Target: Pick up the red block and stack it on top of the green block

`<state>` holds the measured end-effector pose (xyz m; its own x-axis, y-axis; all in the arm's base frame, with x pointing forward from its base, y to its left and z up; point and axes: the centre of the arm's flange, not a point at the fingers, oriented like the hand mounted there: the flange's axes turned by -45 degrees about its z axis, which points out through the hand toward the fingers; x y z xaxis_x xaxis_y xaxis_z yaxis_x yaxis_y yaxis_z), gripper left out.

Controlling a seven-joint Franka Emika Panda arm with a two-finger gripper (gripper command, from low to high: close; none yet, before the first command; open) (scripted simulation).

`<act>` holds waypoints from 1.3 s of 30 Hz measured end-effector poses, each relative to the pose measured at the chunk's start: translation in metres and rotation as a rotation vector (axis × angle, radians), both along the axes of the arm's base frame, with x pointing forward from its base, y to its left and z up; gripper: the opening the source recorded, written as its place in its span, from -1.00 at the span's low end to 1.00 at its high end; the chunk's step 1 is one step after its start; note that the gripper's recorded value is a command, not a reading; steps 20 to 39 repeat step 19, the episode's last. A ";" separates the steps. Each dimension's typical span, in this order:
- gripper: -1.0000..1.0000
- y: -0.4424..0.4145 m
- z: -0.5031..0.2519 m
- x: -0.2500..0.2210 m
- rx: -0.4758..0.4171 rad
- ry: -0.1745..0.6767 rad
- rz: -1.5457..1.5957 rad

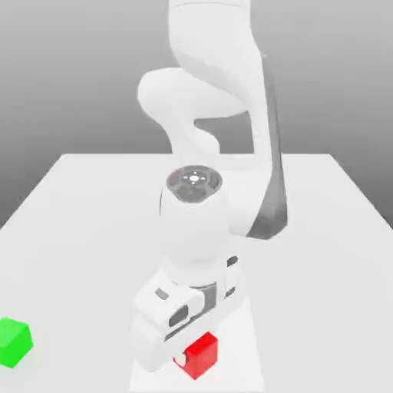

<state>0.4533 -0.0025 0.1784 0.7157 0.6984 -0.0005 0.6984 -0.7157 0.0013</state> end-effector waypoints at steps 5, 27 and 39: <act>-1.00 -0.066 0.036 0.008 0.002 0.008 -0.128; 1.00 -0.302 0.012 -0.033 0.003 0.001 -0.553; 1.00 -0.302 0.012 -0.033 0.003 0.001 -0.553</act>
